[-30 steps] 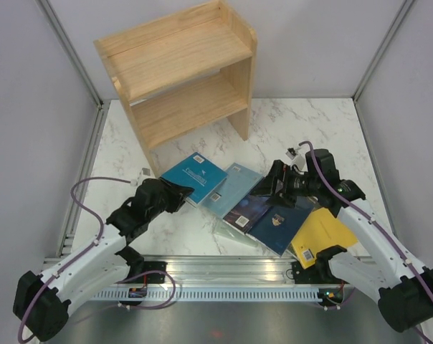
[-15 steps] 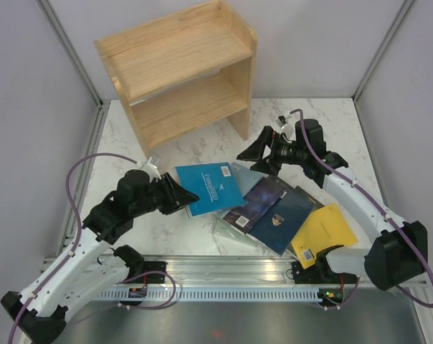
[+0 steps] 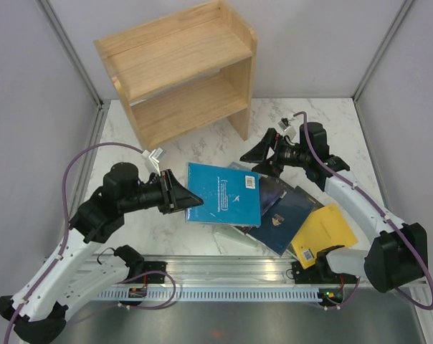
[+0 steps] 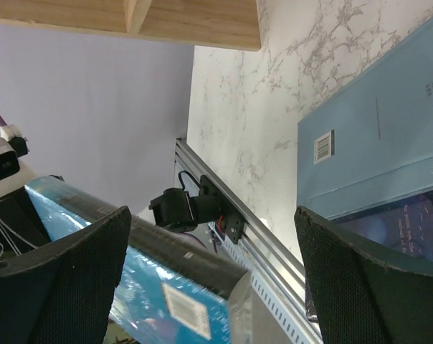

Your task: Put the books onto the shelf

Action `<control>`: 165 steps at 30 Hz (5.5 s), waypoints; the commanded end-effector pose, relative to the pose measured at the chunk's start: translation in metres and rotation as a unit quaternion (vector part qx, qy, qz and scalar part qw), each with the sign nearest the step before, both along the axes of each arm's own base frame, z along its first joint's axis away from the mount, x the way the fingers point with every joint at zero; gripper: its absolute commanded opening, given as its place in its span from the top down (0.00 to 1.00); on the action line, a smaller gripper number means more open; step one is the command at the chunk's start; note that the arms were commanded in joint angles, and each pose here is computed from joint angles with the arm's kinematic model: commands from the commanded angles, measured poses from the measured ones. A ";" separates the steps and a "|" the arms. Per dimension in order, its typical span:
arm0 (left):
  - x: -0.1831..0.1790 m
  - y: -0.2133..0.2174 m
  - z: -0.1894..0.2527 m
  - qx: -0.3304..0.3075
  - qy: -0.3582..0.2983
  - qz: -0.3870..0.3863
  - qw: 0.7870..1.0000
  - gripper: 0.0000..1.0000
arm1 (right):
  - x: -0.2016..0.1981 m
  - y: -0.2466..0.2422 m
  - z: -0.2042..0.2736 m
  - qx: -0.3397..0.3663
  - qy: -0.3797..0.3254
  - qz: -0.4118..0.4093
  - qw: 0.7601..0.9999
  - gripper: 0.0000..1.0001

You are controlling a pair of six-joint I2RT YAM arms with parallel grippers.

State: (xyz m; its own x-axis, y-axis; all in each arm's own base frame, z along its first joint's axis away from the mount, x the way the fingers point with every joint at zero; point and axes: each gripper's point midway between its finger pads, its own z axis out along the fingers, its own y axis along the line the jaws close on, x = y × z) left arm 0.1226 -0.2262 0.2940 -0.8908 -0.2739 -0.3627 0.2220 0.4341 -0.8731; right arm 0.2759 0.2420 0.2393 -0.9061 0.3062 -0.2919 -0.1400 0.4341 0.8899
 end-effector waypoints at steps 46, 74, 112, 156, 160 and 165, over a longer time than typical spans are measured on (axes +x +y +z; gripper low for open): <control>0.052 -0.039 0.080 -0.098 -0.103 -0.018 0.990 0.90 | -0.117 -0.021 0.131 0.355 -0.058 0.083 0.929 1.00; 0.011 0.066 0.088 0.057 -0.123 0.142 0.980 0.00 | 0.040 -0.058 0.292 0.294 -0.181 -0.080 0.935 1.00; -0.004 0.070 0.084 0.069 -0.116 0.122 0.983 0.00 | 0.184 -0.002 0.274 0.223 -0.065 -0.465 0.854 1.00; -0.016 0.081 0.072 0.074 -0.098 0.136 0.983 0.00 | 0.156 0.026 0.230 0.138 -0.098 -0.391 0.905 0.27; -0.017 0.084 0.071 0.073 -0.097 0.141 0.983 0.00 | 0.157 0.031 0.231 0.146 -0.095 -0.382 0.908 0.32; -0.021 0.088 0.070 0.070 -0.096 0.149 0.982 0.00 | 0.156 0.034 0.234 0.157 -0.094 -0.375 0.909 0.87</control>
